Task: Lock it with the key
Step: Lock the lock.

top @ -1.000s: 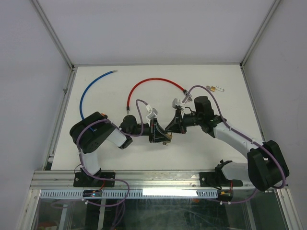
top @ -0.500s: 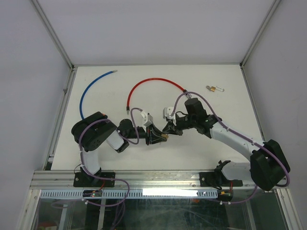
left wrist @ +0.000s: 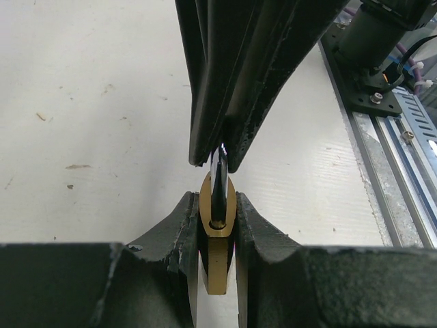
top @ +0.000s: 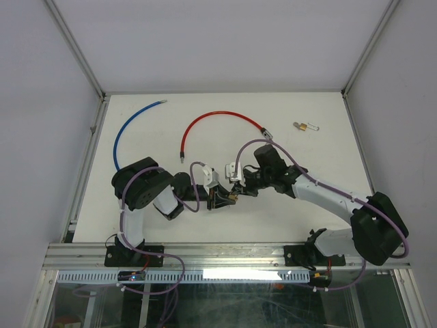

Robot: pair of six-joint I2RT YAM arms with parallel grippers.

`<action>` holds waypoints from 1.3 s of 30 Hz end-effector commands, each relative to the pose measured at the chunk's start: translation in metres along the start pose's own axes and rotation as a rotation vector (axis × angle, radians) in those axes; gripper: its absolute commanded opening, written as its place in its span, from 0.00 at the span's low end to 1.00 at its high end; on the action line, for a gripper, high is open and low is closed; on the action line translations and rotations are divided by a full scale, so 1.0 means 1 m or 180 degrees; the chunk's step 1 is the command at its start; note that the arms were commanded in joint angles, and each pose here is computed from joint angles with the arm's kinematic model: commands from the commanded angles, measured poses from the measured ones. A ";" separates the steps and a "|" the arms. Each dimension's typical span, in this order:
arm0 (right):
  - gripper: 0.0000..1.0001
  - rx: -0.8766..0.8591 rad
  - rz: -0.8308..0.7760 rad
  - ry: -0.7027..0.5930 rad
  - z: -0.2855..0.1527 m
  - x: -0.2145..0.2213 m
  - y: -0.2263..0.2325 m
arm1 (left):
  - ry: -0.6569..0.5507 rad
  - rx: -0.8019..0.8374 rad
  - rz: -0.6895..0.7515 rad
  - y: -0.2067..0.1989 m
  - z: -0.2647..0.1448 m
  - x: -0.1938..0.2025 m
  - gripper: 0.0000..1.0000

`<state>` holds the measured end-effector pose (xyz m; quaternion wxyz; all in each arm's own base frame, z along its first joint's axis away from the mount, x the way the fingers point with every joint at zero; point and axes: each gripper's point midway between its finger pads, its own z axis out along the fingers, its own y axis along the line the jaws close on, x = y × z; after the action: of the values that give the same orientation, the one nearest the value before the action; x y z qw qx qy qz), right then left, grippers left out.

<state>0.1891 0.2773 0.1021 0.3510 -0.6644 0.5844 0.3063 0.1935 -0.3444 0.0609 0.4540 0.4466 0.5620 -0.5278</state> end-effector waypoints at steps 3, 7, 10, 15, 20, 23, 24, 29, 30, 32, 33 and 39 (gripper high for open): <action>0.00 -0.0516 0.0431 0.0442 0.001 0.033 0.045 | -0.0624 -0.0350 0.0806 0.029 -0.006 -0.058 0.00; 0.00 -0.0649 0.0499 0.0518 0.005 0.037 0.053 | -0.0570 -0.0354 0.0796 0.032 -0.008 -0.051 0.00; 0.00 -0.0793 0.0646 0.0547 0.008 0.038 0.059 | -0.0543 -0.0400 0.0806 0.035 -0.012 -0.047 0.00; 0.00 -0.1001 0.0768 0.0687 0.020 0.041 0.074 | -0.0509 -0.0511 0.0828 0.039 -0.019 -0.044 0.00; 0.00 -0.1040 0.0821 0.0758 0.024 0.044 0.079 | -0.0480 -0.0629 0.0821 0.045 -0.025 -0.040 0.00; 0.00 -0.1144 0.0864 0.0921 0.029 0.054 0.090 | -0.0466 -0.0648 0.0806 0.047 -0.026 -0.037 0.00; 0.00 -0.1174 0.0865 0.0975 0.031 0.056 0.092 | -0.0461 -0.0656 0.0801 0.048 -0.027 -0.036 0.00; 0.00 -0.1278 0.0914 0.1148 0.033 0.064 0.101 | -0.0448 -0.0739 0.0770 0.051 -0.034 -0.032 0.00; 0.00 -0.1301 0.0925 0.1170 0.032 0.064 0.103 | -0.0440 -0.0752 0.0764 0.053 -0.035 -0.031 0.00; 0.00 -0.1358 0.0965 0.1237 0.031 0.068 0.107 | -0.0425 -0.0779 0.0741 0.055 -0.037 -0.028 0.00; 0.00 -0.1379 0.0979 0.1276 0.030 0.071 0.109 | -0.0420 -0.0790 0.0735 0.056 -0.037 -0.027 0.00; 0.00 -0.1522 0.0958 0.1538 0.030 0.085 0.124 | -0.0407 -0.0837 0.0738 0.059 -0.041 -0.026 0.00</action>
<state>0.1890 0.3068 0.0743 0.2559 -0.6847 0.6145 0.2969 0.1996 -0.3153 0.0456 0.4516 0.4377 0.5839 -0.5134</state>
